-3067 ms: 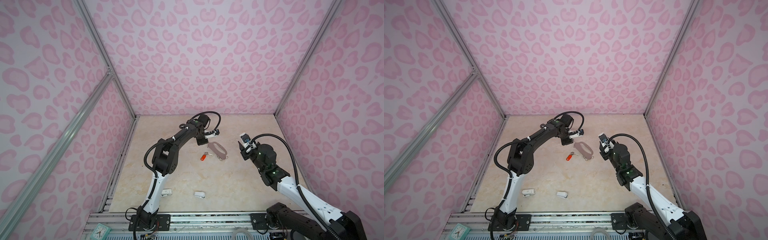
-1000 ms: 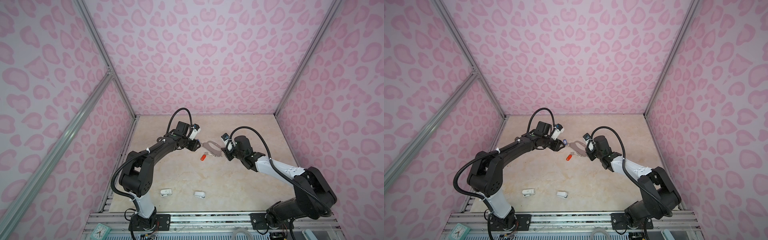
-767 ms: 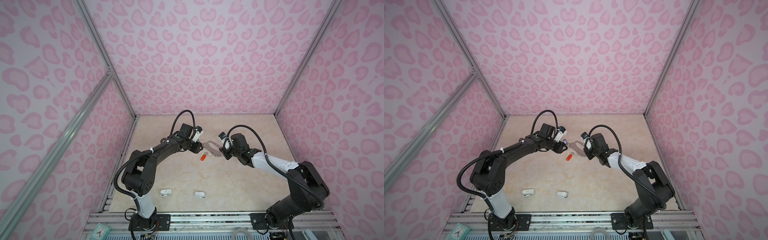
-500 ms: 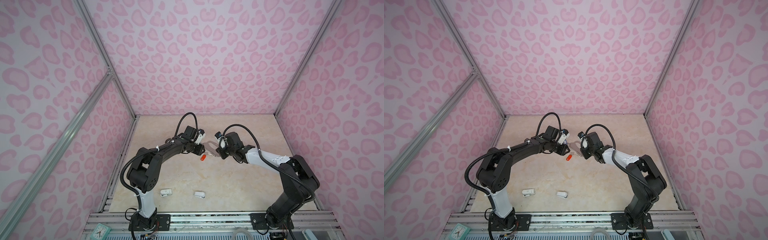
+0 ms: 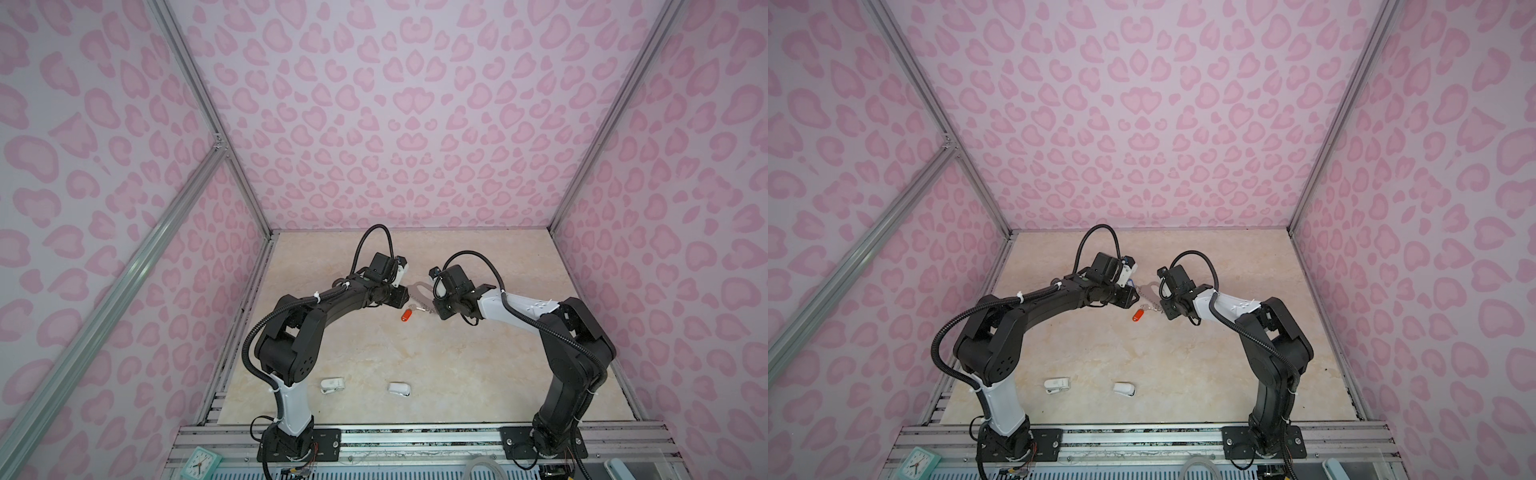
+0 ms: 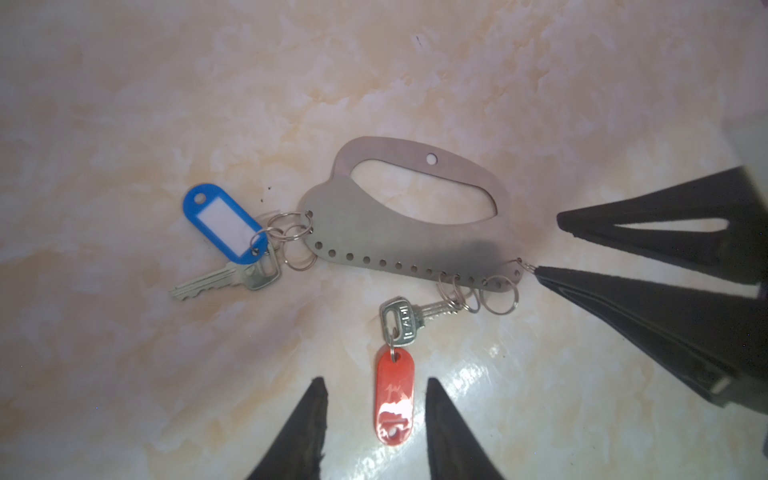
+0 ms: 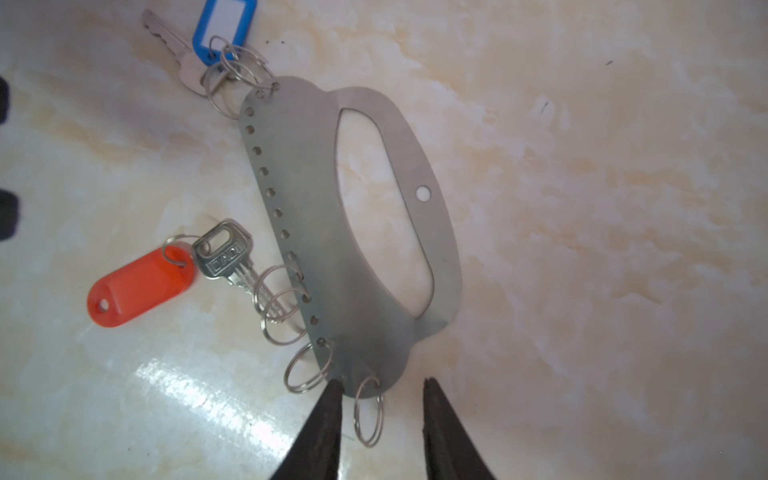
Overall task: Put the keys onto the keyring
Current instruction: 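Move both grippers over the plate toward the red-tagged key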
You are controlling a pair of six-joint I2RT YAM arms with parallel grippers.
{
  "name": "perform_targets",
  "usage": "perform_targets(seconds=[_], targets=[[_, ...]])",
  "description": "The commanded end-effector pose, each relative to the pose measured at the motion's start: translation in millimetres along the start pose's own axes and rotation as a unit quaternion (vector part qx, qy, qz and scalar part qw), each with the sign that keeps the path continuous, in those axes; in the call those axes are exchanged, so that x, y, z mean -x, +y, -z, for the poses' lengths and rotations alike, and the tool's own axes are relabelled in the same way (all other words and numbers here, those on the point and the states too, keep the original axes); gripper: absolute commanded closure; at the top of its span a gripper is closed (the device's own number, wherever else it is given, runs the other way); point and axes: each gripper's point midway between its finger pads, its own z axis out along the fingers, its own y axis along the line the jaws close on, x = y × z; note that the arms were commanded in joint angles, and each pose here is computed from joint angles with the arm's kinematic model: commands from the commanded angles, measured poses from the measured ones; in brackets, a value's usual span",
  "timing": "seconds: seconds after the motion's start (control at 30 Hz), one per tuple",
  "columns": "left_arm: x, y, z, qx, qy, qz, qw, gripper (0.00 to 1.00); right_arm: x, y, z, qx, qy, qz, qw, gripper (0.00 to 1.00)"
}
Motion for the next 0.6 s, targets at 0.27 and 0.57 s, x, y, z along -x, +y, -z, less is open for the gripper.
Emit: perform_targets(seconds=[0.27,0.57], targets=[[24,10,26,0.04,-0.064,-0.045,0.996,0.6,4,20,21,0.039,-0.019,0.175,0.984,0.64],[41,28,61,0.039,-0.139,0.0,0.99,0.6,-27,36,31,0.138,-0.044,0.504,0.851,0.7]])
